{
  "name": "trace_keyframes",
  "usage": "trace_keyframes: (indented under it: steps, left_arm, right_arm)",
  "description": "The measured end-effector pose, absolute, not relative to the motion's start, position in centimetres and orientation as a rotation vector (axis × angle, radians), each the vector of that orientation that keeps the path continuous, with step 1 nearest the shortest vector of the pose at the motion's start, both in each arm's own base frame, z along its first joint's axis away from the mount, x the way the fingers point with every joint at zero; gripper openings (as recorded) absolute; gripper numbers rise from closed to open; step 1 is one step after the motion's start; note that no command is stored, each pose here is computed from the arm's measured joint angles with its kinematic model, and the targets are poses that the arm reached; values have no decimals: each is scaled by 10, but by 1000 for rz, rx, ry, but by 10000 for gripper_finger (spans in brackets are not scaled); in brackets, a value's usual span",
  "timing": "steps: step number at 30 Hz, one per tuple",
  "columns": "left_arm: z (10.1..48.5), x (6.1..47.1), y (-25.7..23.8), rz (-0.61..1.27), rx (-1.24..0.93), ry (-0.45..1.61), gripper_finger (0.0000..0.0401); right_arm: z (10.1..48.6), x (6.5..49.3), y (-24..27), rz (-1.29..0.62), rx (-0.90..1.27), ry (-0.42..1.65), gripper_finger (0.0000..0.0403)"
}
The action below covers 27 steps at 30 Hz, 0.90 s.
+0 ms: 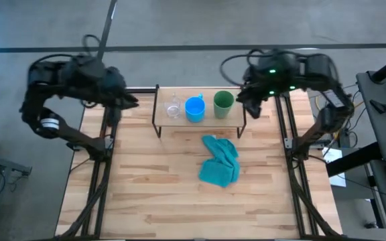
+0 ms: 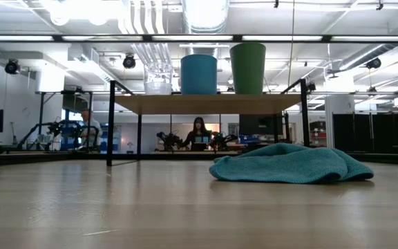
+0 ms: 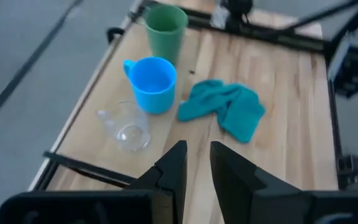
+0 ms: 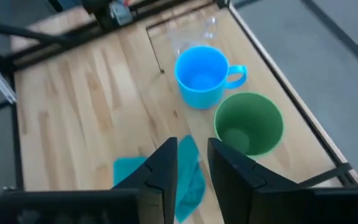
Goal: Stack small to large cups/mugs on shelf
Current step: Return to Home Position
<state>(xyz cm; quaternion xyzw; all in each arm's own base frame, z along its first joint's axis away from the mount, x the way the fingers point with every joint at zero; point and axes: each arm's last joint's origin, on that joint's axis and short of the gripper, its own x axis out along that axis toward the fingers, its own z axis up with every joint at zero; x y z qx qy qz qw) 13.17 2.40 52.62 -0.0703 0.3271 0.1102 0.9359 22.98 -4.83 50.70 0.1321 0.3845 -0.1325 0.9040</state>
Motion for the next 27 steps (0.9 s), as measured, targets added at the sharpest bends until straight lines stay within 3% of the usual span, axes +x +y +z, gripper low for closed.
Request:
trace_keyframes:
  steps: [7, 14, 27]
  left_arm:
    - [537, 73, 17, 372, -258, 505, 57]
    - [527, 40, 13, 456, -317, 456, 57]
    - [465, 0, 6, 448, -346, 271, 57]
  right_arm:
    - [534, 184, -32, -233, 257, 621, 75]
    - [545, 150, -27, -289, 241, 542, 69]
    - [516, 145, -25, -249, 208, 486, 82]
